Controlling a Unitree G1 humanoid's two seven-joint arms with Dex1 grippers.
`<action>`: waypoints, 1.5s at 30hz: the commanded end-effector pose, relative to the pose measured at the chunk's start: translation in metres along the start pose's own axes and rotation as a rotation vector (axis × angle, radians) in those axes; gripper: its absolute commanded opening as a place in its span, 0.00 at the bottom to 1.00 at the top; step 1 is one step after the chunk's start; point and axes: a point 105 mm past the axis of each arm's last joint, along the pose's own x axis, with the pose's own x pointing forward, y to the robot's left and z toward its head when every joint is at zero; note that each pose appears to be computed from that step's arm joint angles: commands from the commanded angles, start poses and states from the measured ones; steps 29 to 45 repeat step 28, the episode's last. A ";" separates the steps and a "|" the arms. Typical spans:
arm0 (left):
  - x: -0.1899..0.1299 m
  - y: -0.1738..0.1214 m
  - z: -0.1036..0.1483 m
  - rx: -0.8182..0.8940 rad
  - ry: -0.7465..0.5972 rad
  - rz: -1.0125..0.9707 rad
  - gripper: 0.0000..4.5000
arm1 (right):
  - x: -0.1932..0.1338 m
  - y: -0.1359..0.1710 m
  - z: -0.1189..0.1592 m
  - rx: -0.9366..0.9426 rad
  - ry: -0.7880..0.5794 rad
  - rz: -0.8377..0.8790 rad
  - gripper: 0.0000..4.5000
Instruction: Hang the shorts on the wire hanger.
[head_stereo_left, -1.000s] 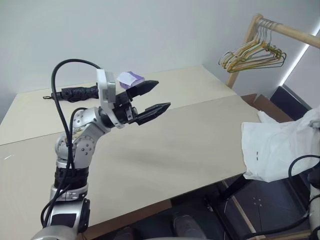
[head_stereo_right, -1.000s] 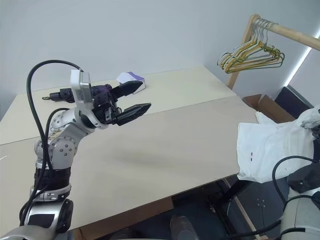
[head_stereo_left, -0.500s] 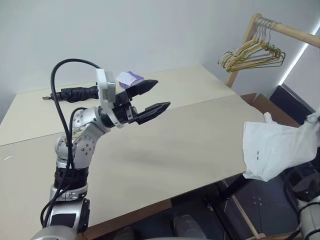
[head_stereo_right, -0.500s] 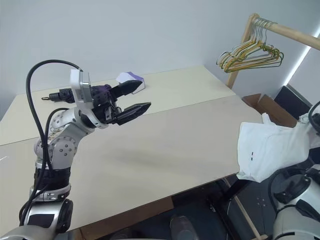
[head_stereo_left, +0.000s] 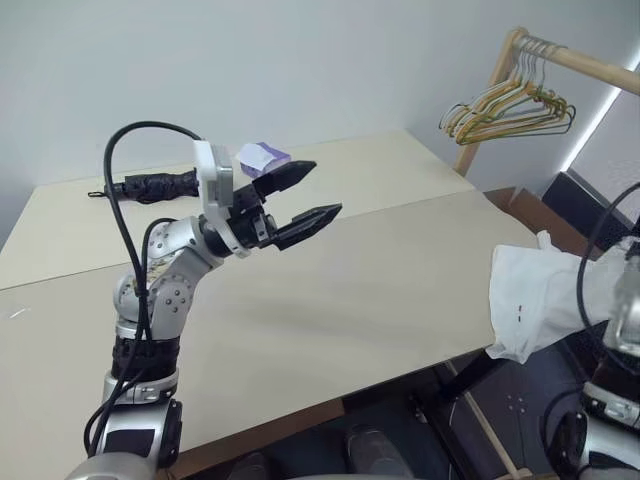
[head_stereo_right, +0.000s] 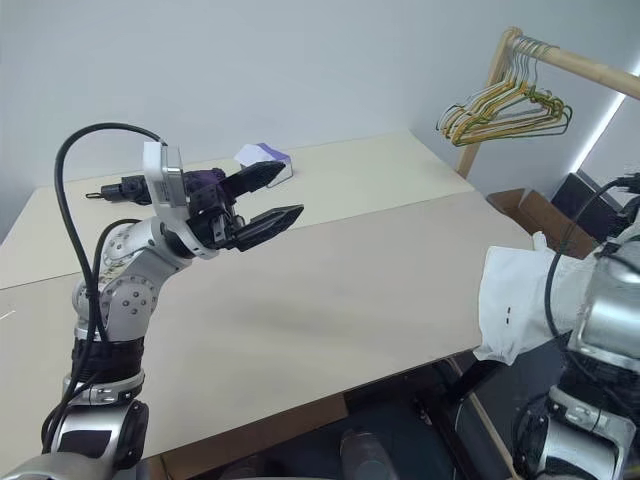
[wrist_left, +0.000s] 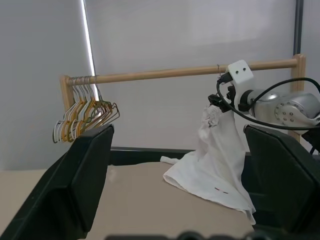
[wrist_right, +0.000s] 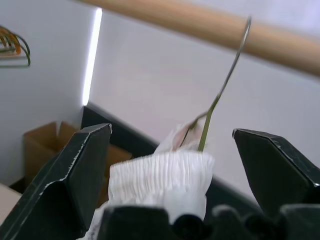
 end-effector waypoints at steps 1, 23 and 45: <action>0.001 -0.002 0.010 0.078 -0.014 0.007 1.00 | -0.020 0.017 0.045 0.015 -0.280 0.106 1.00; -0.087 -0.007 -0.054 0.201 0.382 0.258 1.00 | -0.193 0.182 0.077 0.136 -0.418 1.922 1.00; -0.089 -0.014 -0.052 0.170 0.394 0.223 1.00 | -0.197 0.184 0.074 0.127 -0.423 1.947 1.00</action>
